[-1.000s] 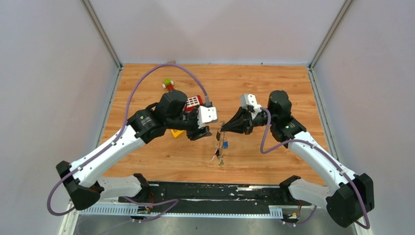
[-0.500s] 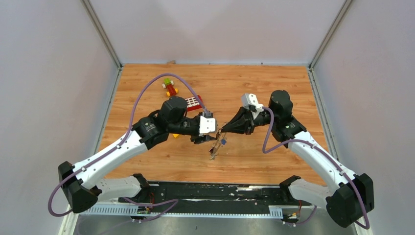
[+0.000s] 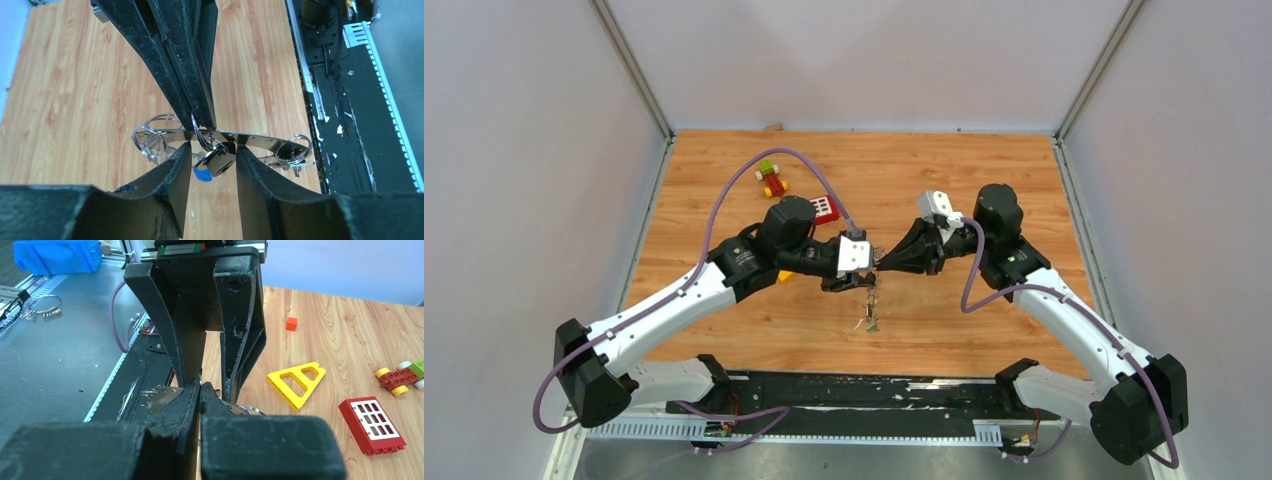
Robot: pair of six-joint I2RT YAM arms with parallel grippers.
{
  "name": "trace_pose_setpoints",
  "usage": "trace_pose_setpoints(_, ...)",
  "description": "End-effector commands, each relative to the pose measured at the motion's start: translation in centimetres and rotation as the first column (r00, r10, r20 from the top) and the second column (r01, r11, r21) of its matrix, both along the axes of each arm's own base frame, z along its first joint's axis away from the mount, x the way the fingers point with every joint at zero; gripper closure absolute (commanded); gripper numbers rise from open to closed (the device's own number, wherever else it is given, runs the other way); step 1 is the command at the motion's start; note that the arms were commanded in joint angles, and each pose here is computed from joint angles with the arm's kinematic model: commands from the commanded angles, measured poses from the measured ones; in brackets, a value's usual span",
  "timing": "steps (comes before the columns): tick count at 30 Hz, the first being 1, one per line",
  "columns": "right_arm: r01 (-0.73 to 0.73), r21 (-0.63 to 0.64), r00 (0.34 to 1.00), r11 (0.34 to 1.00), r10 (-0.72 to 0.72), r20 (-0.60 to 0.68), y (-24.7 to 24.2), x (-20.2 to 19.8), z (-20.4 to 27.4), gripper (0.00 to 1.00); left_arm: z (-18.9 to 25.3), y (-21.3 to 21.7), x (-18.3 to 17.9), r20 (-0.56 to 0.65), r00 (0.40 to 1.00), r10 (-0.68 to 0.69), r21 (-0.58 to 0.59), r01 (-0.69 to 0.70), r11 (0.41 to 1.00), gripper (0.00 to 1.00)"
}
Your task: Put the keys on the keyring
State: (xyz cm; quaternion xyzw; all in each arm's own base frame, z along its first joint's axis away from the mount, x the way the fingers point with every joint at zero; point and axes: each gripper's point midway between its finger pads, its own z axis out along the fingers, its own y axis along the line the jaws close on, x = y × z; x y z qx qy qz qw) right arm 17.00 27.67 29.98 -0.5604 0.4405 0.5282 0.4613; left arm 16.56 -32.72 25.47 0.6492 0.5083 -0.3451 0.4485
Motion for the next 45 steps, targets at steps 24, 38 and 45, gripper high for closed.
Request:
trace_pose_setpoints(24,0.027,0.009,0.998,1.000,-0.027,0.059,0.0,1.3,0.6,1.00,2.6,0.6,0.5,0.003,0.998,0.062,0.003,-0.062,0.998,1.00)
trace_pose_setpoints(38,0.036,-0.001,0.998,0.999,-0.035,0.057,0.1,1.5,0.2,1.00,2.4,0.9,1.6,0.043,0.995,0.086,0.083,-0.089,0.993,1.00)
trace_pose_setpoints(45,0.043,-0.005,0.997,0.999,-0.042,0.062,0.1,1.7,0.1,1.00,1.7,1.6,1.4,0.067,0.995,0.071,0.140,-0.079,0.987,1.00)
